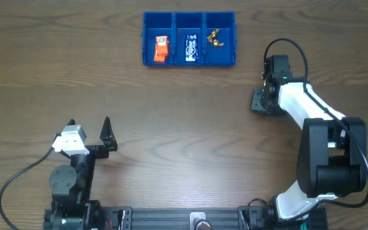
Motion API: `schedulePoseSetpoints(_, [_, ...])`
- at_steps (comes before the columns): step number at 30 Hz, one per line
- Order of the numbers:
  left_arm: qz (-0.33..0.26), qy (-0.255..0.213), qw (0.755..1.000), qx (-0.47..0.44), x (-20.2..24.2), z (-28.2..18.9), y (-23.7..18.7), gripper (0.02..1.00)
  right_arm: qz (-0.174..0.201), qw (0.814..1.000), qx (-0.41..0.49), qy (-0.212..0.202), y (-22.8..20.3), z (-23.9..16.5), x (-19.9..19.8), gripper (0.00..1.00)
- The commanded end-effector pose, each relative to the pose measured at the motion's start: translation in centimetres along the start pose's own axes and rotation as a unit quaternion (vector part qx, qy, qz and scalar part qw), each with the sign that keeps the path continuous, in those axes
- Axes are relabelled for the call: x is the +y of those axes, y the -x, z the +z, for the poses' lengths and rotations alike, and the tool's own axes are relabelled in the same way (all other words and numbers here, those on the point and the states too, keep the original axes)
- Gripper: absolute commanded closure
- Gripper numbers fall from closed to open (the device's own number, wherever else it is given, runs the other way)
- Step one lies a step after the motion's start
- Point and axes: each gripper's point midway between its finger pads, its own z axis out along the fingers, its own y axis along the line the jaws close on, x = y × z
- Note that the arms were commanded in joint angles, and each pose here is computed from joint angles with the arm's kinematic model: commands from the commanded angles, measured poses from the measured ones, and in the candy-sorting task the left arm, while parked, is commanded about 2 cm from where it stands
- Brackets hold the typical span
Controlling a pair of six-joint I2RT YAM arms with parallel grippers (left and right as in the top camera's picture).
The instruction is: Sort Candies Into Trays
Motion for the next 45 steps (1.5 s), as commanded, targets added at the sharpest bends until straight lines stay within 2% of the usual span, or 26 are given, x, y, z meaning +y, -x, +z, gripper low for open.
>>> schedulePoseSetpoints(1, [-0.002,0.007,1.0,0.024,0.4,0.1,-1.6,0.02,0.012,1.0,0.01,-0.003,-0.5,0.6,-0.2,0.779])
schedulePoseSetpoints(5, [-0.002,0.007,1.0,0.024,0.4,0.1,-1.6,0.023,0.0,1.0,-0.003,0.02,-0.2,-1.0,1.2,0.803])
schedulePoseSetpoints(7, [-0.002,0.007,1.0,0.024,0.4,0.1,-1.6,0.02,-0.03,0.997,-0.063,0.041,0.9,-5.5,3.6,0.82])
schedulePoseSetpoints(10, [-0.002,0.007,1.0,0.024,0.4,0.1,-1.6,0.02,-0.074,0.973,-0.206,0.07,3.4,-16.8,8.3,0.827])
schedulePoseSetpoints(12, [-0.002,0.007,1.0,0.024,0.4,0.1,-1.6,0.02,-0.076,0.961,-0.252,0.091,6.6,-21.6,10.1,0.822])
schedulePoseSetpoints(15, [-0.002,0.007,1.0,0.024,0.4,0.1,-1.6,0.02,-0.067,0.949,-0.294,0.087,13.1,-24.8,12.2,0.82])
schedulePoseSetpoints(17, [-0.002,0.007,1.0,0.024,0.4,0.1,-1.6,0.02,-0.076,0.948,-0.296,0.085,17.1,-23.5,14.5,0.814])
schedulePoseSetpoints(19, [-0.002,0.007,1.0,0.024,0.4,0.1,-1.6,0.02,-0.077,0.953,-0.281,0.079,20.0,-19.8,16.3,0.814])
schedulePoseSetpoints(22, [-0.002,0.007,1.0,0.024,0.4,0.1,-1.6,0.02,-0.078,0.963,-0.25,0.069,21.1,-14.1,17.5,0.814])
schedulePoseSetpoints(24, [-0.002,0.007,1.0,0.024,0.4,0.1,-1.6,0.023,-0.061,0.969,-0.229,0.065,21.1,-10.7,17.7,0.814])
schedulePoseSetpoints(31, [-0.002,0.007,1.0,0.024,0.4,0.1,-1.6,0.02,-0.057,0.971,-0.223,0.058,21.4,-9.5,17.0,0.805])
schedulePoseSetpoints(37, [-0.002,0.007,1.0,0.024,0.4,0.1,-1.6,0.02,-0.057,0.973,-0.217,0.054,21.1,-9.1,16.8,0.759])
schedulePoseSetpoints(38, [-0.002,0.007,1.0,0.024,0.4,0.1,-1.6,0.02,-0.057,0.973,-0.217,0.054,21.1,-9.1,16.8,0.709])
schedulePoseSetpoints(39, [-0.002,0.007,1.0,0.024,0.4,0.1,-1.6,0.02,-0.057,0.973,-0.217,0.054,21.2,-9.2,16.8,0.557])
schedulePoseSetpoints(41, [-0.002,0.007,1.0,0.024,0.4,0.1,-1.6,0.02,-0.09,0.97,-0.218,0.054,20.8,-10.1,17.0,0.356])
schedulePoseSetpoints(43, [-0.002,0.007,1.0,0.024,0.4,0.1,-1.6,0.02,-0.101,0.966,-0.233,0.054,20.9,-12.9,16.4,0.141])
schedulePoseSetpoints(45, [-0.002,0.007,1.0,0.024,0.4,0.1,-1.6,0.02,-0.1,0.955,-0.272,0.058,20.7,-18.1,14.9,0.034])
